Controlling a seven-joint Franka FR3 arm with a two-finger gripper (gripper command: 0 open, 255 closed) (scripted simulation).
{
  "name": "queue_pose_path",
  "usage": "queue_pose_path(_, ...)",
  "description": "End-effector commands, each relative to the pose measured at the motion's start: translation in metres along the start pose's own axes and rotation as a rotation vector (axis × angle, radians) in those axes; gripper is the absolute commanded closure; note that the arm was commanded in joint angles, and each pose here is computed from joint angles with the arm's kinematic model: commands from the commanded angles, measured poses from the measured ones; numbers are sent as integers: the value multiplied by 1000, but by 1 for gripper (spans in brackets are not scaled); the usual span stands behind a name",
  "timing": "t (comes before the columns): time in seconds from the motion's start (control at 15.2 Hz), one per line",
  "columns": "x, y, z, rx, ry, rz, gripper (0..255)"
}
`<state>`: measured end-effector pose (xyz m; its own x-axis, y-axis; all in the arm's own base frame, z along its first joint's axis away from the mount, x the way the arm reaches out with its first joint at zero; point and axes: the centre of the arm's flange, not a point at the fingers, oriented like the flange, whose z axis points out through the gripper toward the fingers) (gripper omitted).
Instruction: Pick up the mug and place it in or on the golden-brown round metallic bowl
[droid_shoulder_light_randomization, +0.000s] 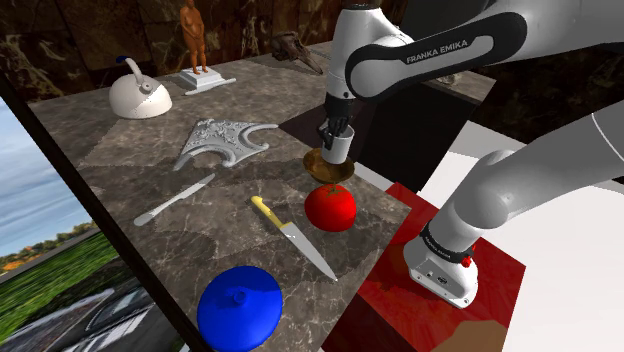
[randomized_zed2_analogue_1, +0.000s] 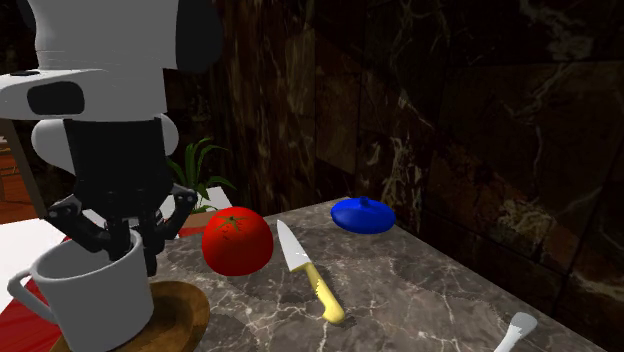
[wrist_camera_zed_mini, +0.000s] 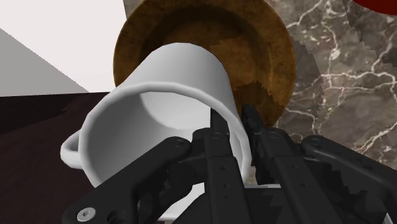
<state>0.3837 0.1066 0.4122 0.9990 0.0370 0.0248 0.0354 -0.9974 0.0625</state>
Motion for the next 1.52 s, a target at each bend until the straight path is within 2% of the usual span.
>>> queue_pose_path(0.0,-1,-2,14,0,1,0,255)
queue_pose_path(0.53,-1,-2,14,0,1,0,255)
queue_pose_path(0.59,-1,-2,14,0,1,0,0)
queue_pose_path(0.92,-1,-2,14,0,1,0,0)
queue_pose_path(1.19,-1,-2,-36,0,1,0,0)
queue_pose_path(1.45,-1,-2,-36,0,1,0,0)
